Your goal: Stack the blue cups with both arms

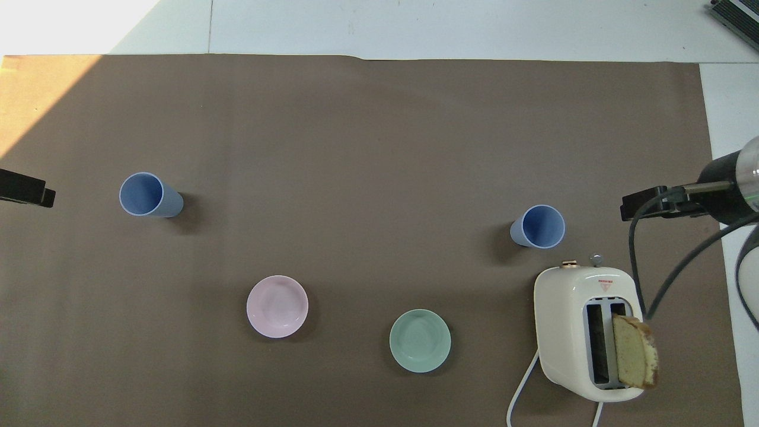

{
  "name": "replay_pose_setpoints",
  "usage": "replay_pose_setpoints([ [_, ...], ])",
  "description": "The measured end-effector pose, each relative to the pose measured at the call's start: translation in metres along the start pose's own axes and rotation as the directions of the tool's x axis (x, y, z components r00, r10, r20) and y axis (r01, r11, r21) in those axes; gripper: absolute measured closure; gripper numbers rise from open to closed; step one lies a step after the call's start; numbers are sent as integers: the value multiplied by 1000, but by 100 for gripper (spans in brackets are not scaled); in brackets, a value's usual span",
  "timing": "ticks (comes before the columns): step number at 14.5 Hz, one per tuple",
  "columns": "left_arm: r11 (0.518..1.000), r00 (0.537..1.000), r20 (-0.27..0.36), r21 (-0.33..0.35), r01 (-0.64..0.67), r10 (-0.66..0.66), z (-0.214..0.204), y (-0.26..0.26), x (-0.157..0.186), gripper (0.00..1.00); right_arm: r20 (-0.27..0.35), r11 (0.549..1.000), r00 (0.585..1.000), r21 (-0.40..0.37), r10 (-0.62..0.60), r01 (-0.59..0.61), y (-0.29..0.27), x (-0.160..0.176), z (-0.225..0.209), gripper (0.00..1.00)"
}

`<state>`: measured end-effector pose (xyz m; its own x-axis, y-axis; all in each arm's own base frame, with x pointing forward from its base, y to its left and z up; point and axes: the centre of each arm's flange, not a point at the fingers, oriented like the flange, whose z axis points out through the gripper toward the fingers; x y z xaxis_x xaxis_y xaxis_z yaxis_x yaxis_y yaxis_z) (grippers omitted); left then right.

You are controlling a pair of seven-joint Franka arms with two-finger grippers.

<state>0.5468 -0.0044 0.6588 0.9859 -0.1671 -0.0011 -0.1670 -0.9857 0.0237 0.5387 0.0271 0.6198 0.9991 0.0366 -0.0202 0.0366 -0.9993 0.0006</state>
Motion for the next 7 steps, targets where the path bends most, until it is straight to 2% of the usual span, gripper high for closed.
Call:
replay_pose_setpoints([
  [7,1000,1000,4,-1,0,0,2,0,0,0,0,1000,1000,0,0,0,0,0,0,0],
])
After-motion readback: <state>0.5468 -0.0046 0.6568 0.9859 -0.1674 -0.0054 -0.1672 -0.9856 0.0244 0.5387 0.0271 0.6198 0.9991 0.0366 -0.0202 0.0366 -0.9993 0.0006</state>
